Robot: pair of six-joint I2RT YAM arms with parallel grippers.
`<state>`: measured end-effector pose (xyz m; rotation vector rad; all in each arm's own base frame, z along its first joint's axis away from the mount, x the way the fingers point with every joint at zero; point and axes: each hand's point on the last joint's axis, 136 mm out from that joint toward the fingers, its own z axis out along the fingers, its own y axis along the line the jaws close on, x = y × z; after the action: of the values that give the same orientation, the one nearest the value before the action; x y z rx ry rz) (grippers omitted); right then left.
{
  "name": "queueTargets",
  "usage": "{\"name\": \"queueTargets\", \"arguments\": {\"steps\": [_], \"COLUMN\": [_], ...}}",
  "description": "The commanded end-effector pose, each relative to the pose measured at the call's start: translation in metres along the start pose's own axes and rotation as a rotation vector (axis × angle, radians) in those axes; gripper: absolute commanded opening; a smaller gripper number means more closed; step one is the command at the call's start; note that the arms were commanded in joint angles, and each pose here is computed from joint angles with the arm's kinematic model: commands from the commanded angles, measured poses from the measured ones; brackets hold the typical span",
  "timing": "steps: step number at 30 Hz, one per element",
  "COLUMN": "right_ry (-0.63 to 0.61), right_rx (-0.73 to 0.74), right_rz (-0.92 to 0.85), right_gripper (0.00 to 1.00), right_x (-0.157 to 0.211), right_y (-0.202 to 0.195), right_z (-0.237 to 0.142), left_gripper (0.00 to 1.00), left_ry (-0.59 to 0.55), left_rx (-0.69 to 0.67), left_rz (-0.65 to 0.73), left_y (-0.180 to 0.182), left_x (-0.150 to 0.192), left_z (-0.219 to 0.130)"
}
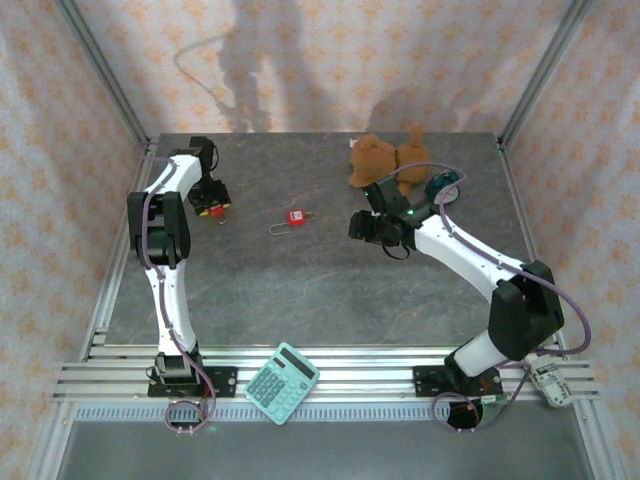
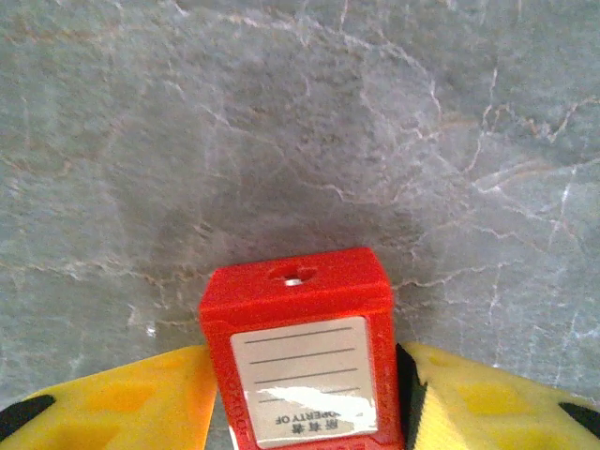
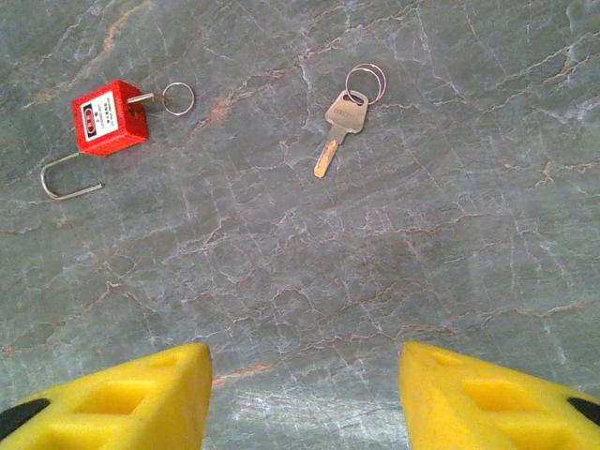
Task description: Unlock with the key
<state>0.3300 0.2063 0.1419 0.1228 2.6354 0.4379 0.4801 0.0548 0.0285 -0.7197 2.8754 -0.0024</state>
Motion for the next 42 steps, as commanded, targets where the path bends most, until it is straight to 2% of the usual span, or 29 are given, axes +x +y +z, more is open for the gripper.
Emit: {"name": "queueTargets", "arguments": {"steps": [1, 9, 13, 18, 21, 22, 32, 42], "right_ry": [-0.013, -0.006, -0.008, -0.009, -0.012, -0.012, -0.006, -0.033], "right_rx": [-0.006, -0.022, -0.027, -0.029, -0.025, -0.023, -0.041, -0.035], "right_rz": [-0.003, 0.004, 0.004, 0.009, 0.011, 0.012, 0.007, 0.008], "right_gripper": [0.55, 0.55, 0.54, 0.55, 0.55, 0.55, 0.54, 0.54], "right_x": [-0.01, -0.01, -0.009, -0.005, -0.004, -0.003, -0.004, 0.006], "right_y": [0.004, 0.008, 0.008, 0.006, 0.003, 0.003, 0.007, -0.004], "right_z": [-0.003, 0.0, -0.002, -0.004, -0.009, -0.01, -0.014, -0.024], "left_gripper": [0.54, 0.49, 0.49, 0.49, 0.38, 0.35, 0.35, 0.35], "left_ry": [-0.028, 0.041, 0.032, 0.072, 0.073, 0.064, -0.021, -0.112], "left_rx": [-0.028, -0.054, -0.044, -0.068, -0.079, -0.076, 0.006, 0.054], "left_rz": [0.028, -0.003, -0.017, -0.016, -0.022, -0.027, -0.027, 0.035], "left_y": [0.004, 0.011, 0.012, 0.016, 0.018, 0.018, 0.006, -0.007], "left_x": [-0.012, 0.008, 0.012, 0.019, 0.022, 0.021, 0.025, 0.069], "left_z": [-0.003, 0.01, 0.006, 0.018, 0.021, 0.019, -0.033, -0.091]}}
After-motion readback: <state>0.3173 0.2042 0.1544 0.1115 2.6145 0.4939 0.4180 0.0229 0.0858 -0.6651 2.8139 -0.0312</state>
